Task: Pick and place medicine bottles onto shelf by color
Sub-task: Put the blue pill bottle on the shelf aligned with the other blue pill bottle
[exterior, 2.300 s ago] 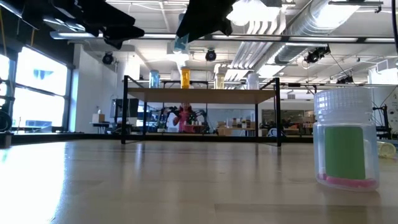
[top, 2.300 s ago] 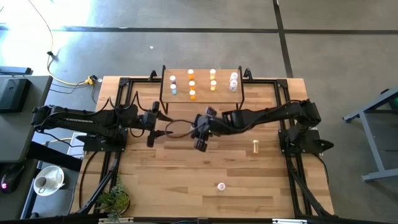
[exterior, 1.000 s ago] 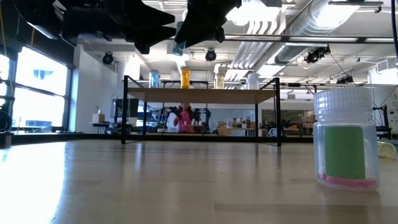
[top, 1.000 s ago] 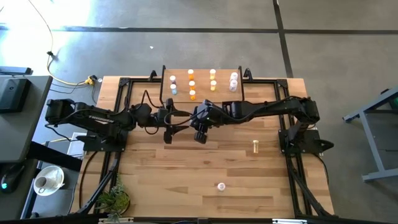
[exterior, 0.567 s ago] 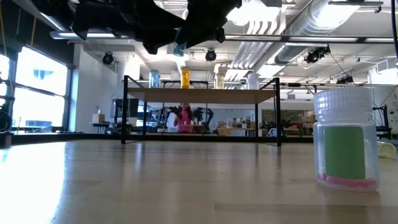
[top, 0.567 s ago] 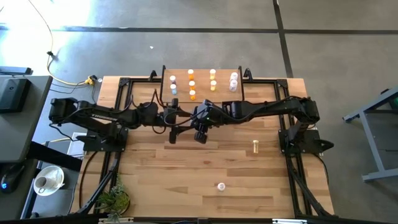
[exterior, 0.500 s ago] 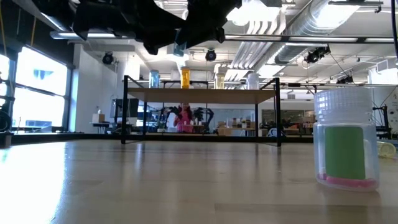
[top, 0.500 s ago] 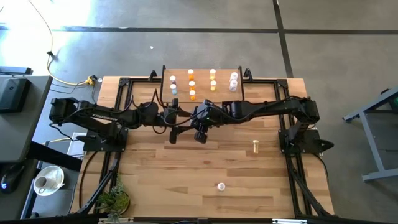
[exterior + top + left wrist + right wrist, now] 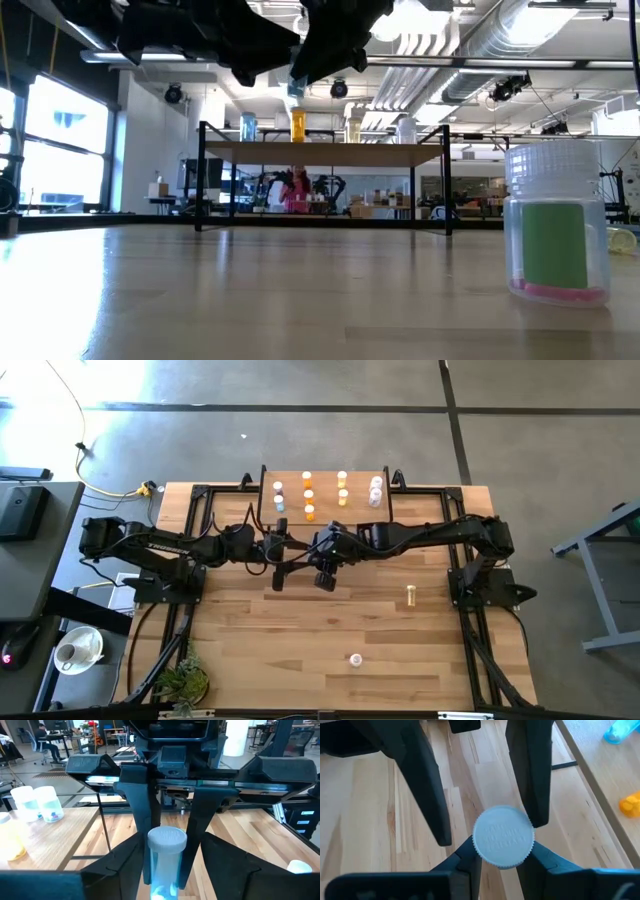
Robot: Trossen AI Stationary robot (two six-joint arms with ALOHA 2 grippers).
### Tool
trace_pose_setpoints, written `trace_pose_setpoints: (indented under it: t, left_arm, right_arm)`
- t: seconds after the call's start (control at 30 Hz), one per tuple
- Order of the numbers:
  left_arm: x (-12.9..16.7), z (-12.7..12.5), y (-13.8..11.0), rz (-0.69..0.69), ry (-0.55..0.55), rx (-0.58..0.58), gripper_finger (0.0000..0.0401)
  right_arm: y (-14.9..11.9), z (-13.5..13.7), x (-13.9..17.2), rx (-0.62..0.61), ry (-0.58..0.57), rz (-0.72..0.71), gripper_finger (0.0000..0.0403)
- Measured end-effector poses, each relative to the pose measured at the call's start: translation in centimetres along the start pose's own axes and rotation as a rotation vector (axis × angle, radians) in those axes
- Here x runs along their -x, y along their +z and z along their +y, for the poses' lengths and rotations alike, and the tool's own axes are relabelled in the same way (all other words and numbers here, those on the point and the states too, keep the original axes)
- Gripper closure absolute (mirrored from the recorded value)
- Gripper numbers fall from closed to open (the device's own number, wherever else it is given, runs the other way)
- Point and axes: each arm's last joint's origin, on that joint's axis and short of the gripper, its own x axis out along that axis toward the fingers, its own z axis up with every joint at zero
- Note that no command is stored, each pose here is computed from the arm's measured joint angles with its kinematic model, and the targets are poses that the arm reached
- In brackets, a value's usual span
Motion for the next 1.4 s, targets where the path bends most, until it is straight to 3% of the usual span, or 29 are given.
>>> trace_pose_setpoints:
  t: [0.23, 0.83, 1.13, 1.4]
  left_arm:
    - [0.00, 0.00, -0.06, 0.008, -0.001, 0.001, 0.0239]
    - [0.00, -0.06, -0.04, 0.004, -0.024, 0.001, 0.0243]
    - [0.01, -0.10, -0.05, 0.004, -0.035, -0.017, 0.0293]
    - [0.00, -0.12, -0.06, 0.006, -0.038, -0.025, 0.0294]
  right_arm:
    - [0.09, 0.10, 0.01, 0.002, 0.007, -0.010, 0.0318]
    - [0.26, 0.33, 0.02, 0.029, 0.055, -0.025, 0.0318]
    - [0.29, 0.34, 0.03, 0.046, 0.055, -0.028, 0.0318]
    - [0.27, 0.33, 0.02, 0.047, 0.054, -0.026, 0.0318]
